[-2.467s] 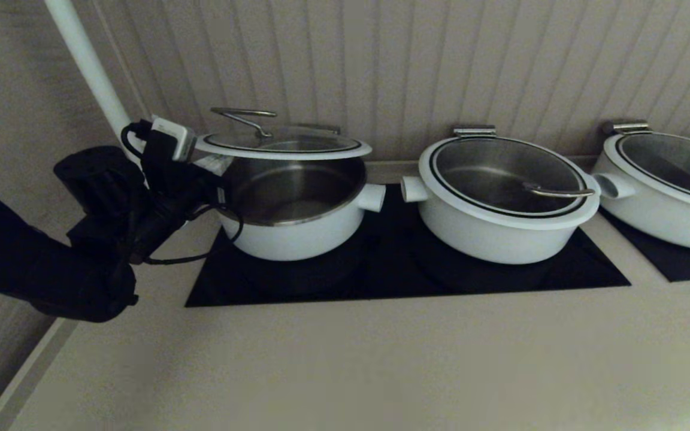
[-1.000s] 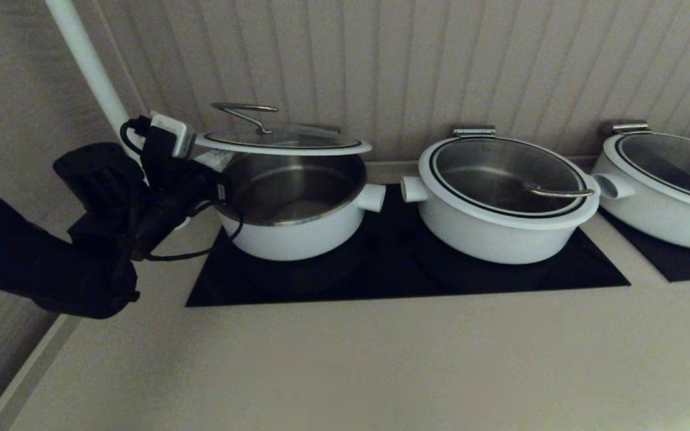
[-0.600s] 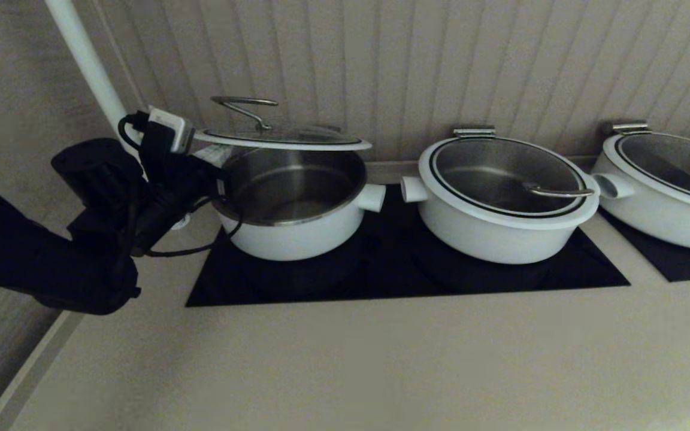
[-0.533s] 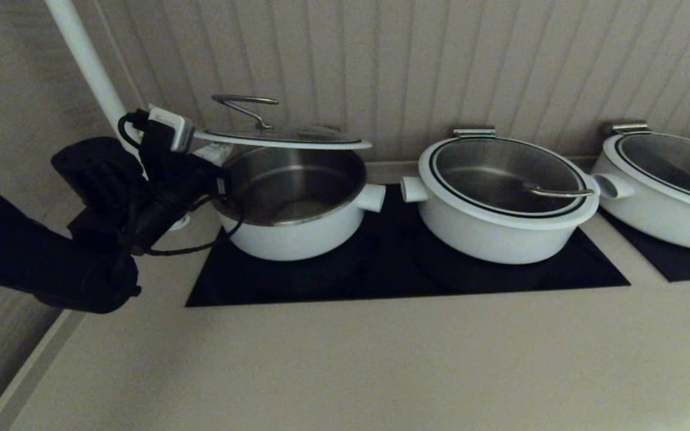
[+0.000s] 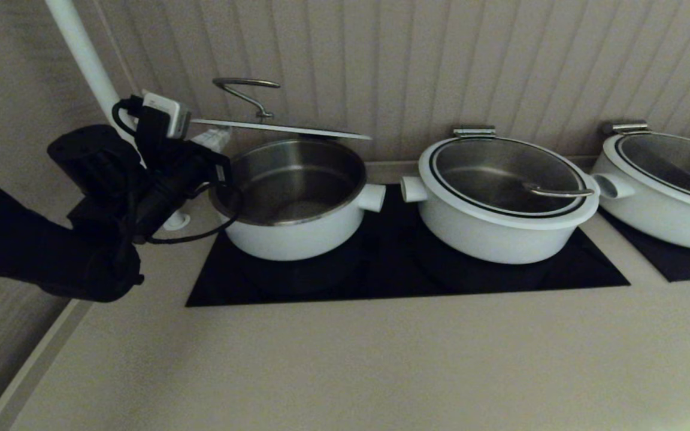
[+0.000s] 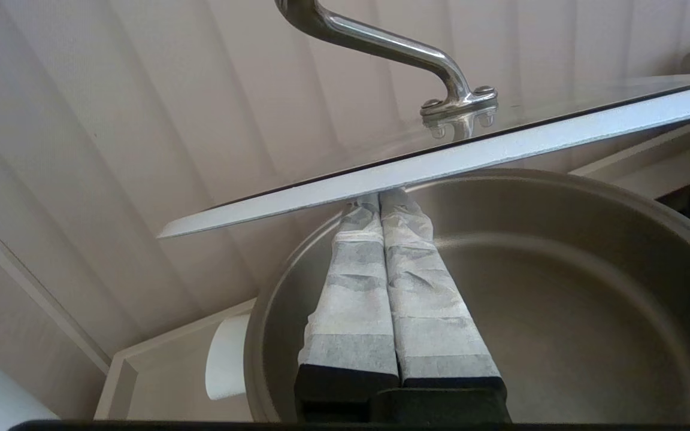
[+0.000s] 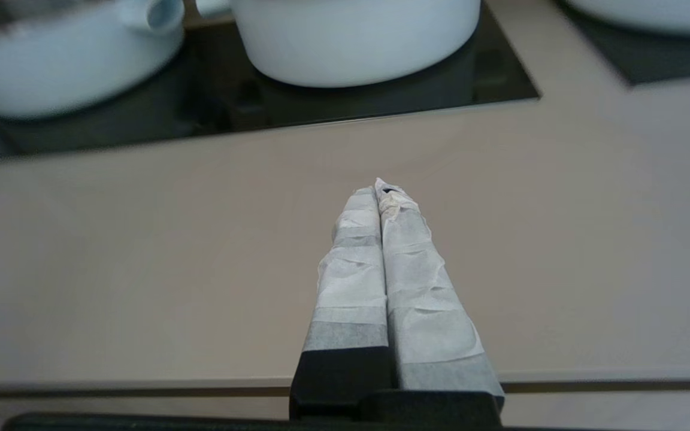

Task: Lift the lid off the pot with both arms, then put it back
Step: Open the pot lid completely

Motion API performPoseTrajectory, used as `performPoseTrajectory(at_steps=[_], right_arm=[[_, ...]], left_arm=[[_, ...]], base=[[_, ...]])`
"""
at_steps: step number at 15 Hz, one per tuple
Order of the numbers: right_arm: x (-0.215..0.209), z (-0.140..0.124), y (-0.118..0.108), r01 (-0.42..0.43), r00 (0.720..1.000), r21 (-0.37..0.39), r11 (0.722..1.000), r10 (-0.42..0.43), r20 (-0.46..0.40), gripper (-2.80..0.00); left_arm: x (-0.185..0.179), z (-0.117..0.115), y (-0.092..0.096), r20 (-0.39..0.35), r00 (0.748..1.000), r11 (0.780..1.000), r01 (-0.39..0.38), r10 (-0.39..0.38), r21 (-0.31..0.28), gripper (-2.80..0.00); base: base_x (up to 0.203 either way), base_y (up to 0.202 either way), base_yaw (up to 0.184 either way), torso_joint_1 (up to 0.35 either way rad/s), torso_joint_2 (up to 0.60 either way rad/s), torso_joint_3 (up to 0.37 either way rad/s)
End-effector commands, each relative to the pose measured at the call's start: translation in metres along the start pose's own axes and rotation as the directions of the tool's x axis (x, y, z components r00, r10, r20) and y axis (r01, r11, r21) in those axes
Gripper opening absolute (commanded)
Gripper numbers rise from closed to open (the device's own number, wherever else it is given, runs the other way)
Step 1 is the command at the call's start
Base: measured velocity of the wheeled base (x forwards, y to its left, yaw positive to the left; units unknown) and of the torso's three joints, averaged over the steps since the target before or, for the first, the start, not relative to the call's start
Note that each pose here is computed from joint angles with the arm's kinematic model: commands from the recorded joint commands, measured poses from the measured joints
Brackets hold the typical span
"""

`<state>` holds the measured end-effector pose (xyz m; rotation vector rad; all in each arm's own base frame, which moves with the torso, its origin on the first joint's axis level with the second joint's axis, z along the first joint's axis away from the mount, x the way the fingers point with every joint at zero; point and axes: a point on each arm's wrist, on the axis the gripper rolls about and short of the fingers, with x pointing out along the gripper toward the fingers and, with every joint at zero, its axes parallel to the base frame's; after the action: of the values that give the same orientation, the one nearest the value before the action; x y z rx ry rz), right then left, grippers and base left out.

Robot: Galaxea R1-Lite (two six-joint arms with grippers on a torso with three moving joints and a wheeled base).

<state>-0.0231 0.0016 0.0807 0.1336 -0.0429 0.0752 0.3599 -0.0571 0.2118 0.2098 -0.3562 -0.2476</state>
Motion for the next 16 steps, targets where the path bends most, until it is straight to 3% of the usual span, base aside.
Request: performPoseTrajectory(at_steps=[1,5,7,8,11,16], right_arm=[[0.000,0.000,0.000,-0.001,1.000,-0.049,0.999,0.001,-0.001,-2.80],[0.000,-0.002,-0.001,0.045,0.999,-0.239,0.970,-0.049,-0.011,-2.80],[0.000,-0.004,-0.001,-0.006,0.999,-0.346,0.938,-0.006,-0.035,-2.80],[0.000,-0.004,-0.001,-0.010,0.999,-0.331,0.944,-0.004,-0.042,-2.80],[0.000,-0.005,-0.002,0.044,0.998,-0.170,0.984,-0.051,-0.040,-2.80],[0.000,-0.005,-0.002,0.046,0.998,-0.169,0.985,-0.053,-0.039,-2.80]], left_arm=[[0.000,0.001,0.000,0.010,1.000,1.000,-0.002,0.002,0.003,-2.80],[0.005,0.007,0.002,0.037,0.999,1.000,-0.006,0.006,0.006,-2.80],[0.008,0.007,0.003,0.040,0.999,1.000,-0.007,0.007,0.005,-2.80],[0.008,0.006,0.002,0.040,0.999,1.000,-0.005,0.005,0.005,-2.80],[0.013,0.007,0.003,0.054,0.998,1.000,-0.008,0.008,0.007,-2.80],[0.014,0.004,0.003,0.051,0.999,1.000,-0.007,0.007,0.001,-2.80]], base=[[0.000,0.000,0.000,0.000,0.00,0.000],[0.000,0.000,0.000,0.000,0.00,0.000],[0.000,0.000,0.000,0.000,0.00,0.000],[0.000,0.000,0.000,0.000,0.00,0.000],[0.000,0.000,0.000,0.000,0.00,0.000],[0.000,0.000,0.000,0.000,0.00,0.000]])
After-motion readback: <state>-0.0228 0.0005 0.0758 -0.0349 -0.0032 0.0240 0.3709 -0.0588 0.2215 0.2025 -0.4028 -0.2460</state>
